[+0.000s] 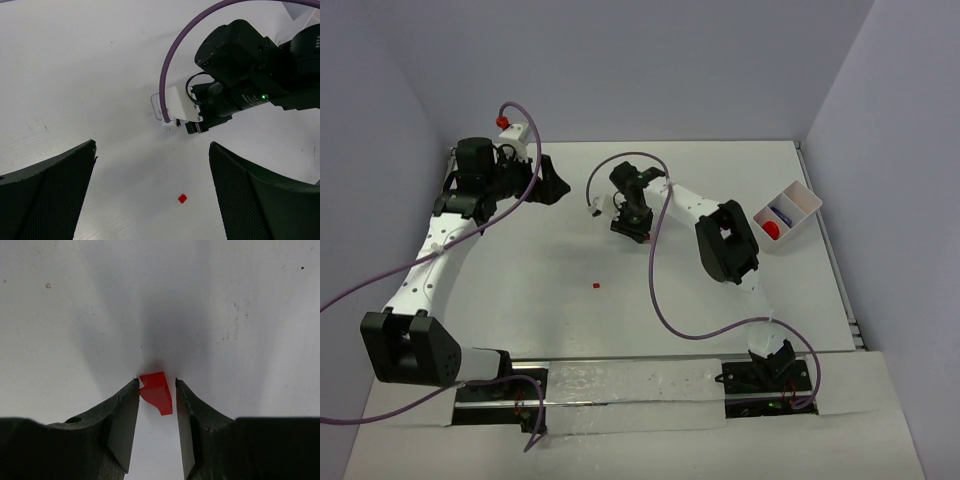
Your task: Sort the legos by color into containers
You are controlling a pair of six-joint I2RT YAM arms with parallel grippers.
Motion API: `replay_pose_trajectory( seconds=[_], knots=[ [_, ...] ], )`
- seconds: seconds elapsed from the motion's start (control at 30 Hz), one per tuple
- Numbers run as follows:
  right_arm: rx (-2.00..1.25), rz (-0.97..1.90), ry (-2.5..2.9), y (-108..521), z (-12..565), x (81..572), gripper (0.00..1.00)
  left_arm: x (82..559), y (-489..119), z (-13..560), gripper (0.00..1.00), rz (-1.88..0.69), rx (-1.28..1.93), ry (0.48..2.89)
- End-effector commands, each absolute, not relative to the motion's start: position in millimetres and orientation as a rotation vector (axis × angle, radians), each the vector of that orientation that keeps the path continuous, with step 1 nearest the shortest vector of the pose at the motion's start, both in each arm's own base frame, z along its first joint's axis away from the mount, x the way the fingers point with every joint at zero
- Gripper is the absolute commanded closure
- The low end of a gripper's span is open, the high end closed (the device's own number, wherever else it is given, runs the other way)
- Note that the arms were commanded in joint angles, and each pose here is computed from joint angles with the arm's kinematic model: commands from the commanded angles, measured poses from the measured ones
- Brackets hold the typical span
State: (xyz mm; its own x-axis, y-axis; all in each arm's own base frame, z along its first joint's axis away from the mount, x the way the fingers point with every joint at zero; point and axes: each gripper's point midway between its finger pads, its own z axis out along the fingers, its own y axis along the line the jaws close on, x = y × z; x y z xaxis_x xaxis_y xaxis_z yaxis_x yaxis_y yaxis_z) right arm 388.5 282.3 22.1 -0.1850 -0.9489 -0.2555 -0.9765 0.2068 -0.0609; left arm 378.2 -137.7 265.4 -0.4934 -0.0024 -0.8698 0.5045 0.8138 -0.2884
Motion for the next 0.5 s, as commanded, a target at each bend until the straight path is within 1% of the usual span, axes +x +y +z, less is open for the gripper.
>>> replay_pose_trajectory(
  seconds=[0.0,0.17,0.27,0.47],
  knots=[
    [-1.849,0.147,2.213,286,19,391,0.59,383,-141,291,0.01,-0.664,0.392,1.946],
    [-1.834,0.144,2.211,286,23,391,0.68,383,-141,291,0.01,-0.664,0.39,1.946],
    [-1.808,0.155,2.206,287,36,390,0.73,383,-141,291,0.01,-0.663,0.393,1.946],
    [-1.741,0.154,2.187,277,76,385,0.75,382,-141,296,0.01,-0.657,0.399,1.933]
  ],
)
